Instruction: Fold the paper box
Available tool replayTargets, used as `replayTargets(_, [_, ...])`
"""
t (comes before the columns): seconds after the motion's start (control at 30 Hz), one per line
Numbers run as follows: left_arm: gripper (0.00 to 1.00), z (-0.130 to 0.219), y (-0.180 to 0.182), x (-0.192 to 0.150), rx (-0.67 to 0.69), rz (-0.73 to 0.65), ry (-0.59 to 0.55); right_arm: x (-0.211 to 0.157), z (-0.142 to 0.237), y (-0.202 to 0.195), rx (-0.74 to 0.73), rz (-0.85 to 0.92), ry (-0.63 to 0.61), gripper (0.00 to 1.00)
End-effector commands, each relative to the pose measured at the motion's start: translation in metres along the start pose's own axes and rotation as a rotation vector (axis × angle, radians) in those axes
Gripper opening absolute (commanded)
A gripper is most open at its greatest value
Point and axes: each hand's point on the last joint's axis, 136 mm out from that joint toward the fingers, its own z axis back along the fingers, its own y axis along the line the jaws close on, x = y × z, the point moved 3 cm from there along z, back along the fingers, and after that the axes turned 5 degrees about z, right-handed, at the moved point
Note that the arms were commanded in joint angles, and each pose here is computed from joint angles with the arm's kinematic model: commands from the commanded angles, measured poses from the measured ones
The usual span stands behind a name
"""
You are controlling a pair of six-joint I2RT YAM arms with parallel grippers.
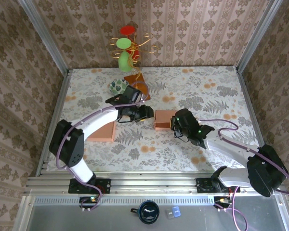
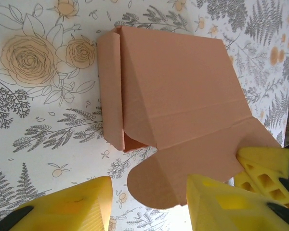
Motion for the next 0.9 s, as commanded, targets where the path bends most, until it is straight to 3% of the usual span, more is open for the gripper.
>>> replayTargets(0.0, [0.46, -0.004, -0.002, 0.0, -0.001, 0.037, 0.042, 0.002, 0.001, -0.008, -0.009, 0.026, 0.006, 0.0])
replayTargets(0.57, [0.48, -0.051, 0.015, -0.002, -0.019, 0.094, 0.089, 0.004, -0.007, -0.035, -0.047, 0.065, 0.025, 0.0])
replayTargets(0.87, [0.45, -0.068, 0.015, 0.002, -0.069, 0.093, 0.087, 0.005, -0.014, -0.037, 0.027, 0.135, 0.041, 0.0])
